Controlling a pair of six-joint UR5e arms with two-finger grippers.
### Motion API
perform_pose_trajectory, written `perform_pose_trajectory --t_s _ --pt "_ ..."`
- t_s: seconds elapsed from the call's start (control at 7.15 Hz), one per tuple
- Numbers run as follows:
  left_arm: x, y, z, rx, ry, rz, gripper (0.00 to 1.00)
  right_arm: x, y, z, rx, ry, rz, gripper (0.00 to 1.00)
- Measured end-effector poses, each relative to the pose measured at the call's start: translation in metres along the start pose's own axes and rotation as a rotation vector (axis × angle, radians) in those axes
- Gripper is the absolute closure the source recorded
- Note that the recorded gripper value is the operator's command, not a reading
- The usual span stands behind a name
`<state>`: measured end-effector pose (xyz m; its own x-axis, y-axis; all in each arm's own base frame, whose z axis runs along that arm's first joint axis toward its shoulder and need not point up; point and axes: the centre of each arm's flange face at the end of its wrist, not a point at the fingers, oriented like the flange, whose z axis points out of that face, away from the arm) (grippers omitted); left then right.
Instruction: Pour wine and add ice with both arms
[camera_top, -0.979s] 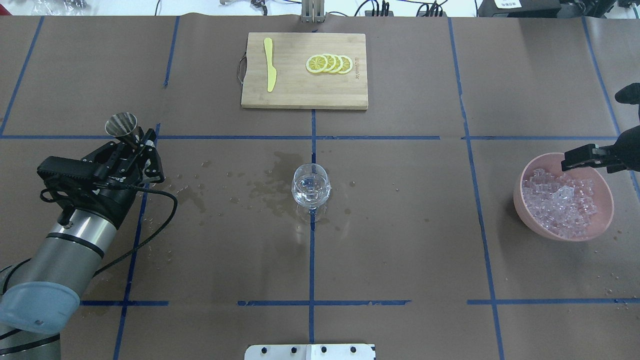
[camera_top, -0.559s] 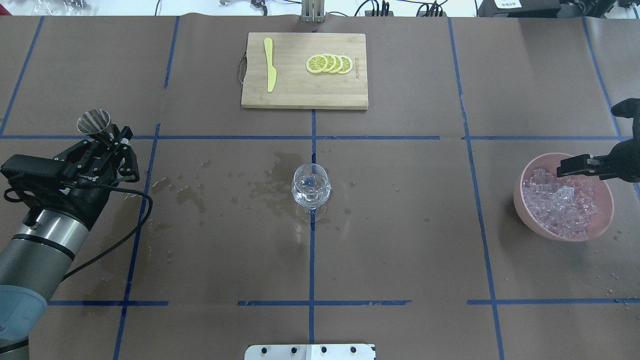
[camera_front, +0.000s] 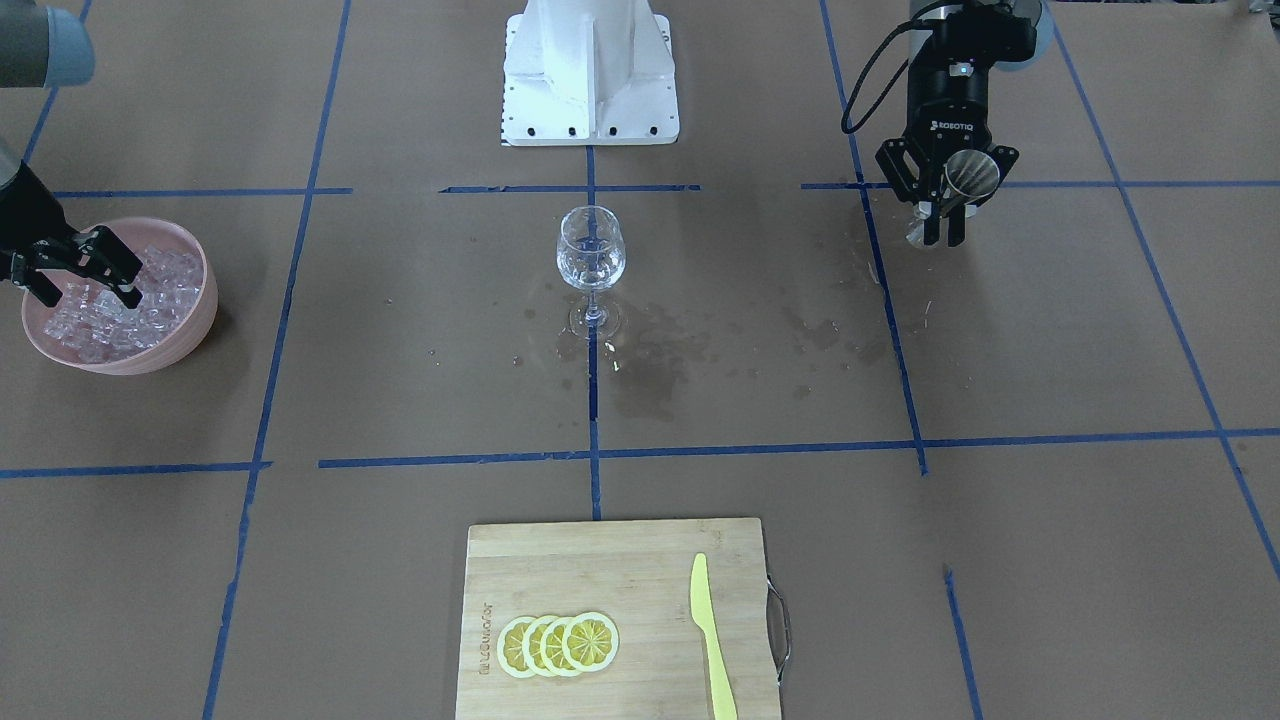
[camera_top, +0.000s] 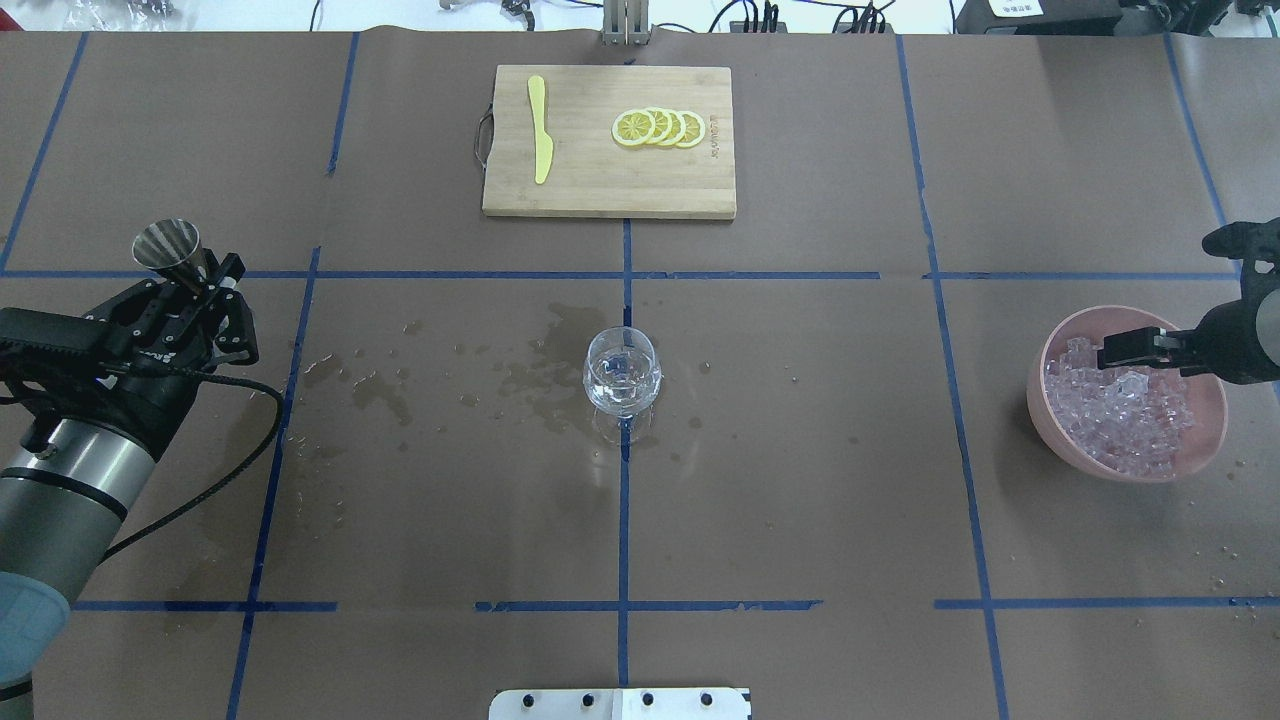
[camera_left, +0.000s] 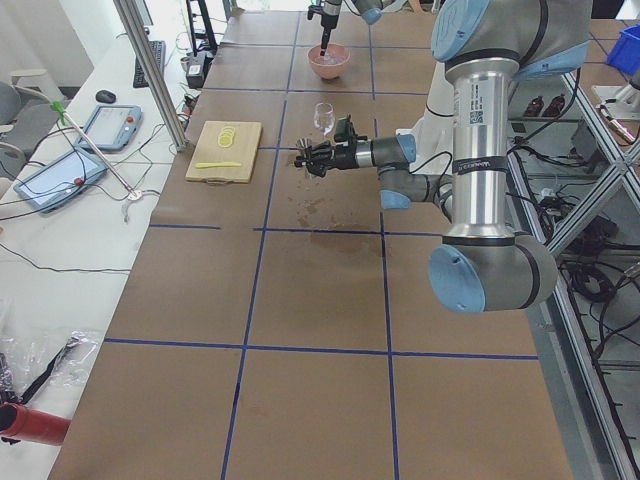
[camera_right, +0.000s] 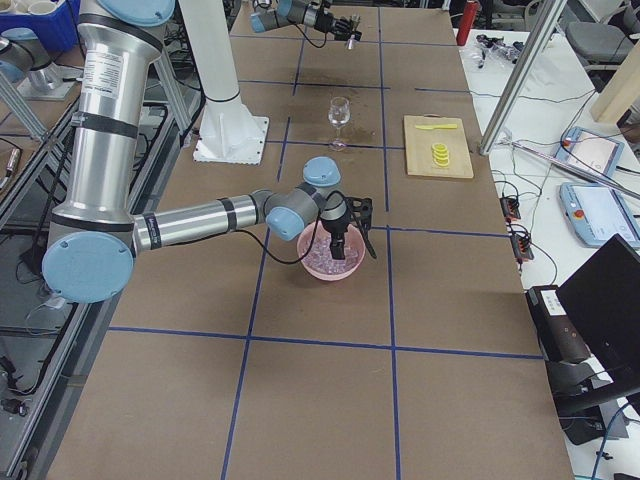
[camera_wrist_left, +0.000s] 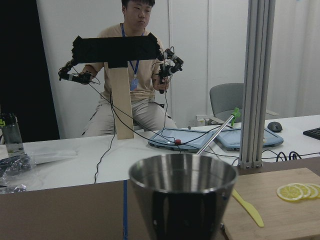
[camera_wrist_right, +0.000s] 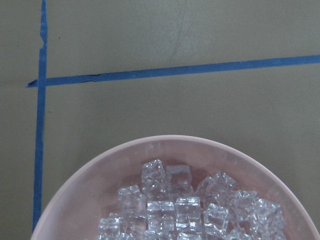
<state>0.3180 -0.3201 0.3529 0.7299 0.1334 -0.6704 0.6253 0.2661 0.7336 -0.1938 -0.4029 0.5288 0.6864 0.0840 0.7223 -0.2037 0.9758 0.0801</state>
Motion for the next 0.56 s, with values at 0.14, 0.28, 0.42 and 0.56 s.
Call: perform_pose_trajectory --t_s 0.14,0.28,0.42,0.56 --pt "-0.0001 -0.0009 -0.0001 -0.001 0.001 -0.001 1.0 -0.0011 0.0047 0.0035 -0.011 0.002 0.0 0.1" --pt "-0.0004 -0.0016 0.0001 -0.003 0.003 -0.002 1.0 -0.0017 0.0082 0.0062 -0.02 0.004 0.0 0.19" --pt "-0.0005 -0.003 0.0001 -0.004 0.005 -0.004 1.0 -0.0015 0.0105 0.008 -0.025 0.006 0.0 0.23" --pt "-0.0002 -0.0044 -0.0003 -0.004 0.007 -0.007 1.0 -0.001 0.0116 0.0093 -0.028 0.009 0.0 0.26"
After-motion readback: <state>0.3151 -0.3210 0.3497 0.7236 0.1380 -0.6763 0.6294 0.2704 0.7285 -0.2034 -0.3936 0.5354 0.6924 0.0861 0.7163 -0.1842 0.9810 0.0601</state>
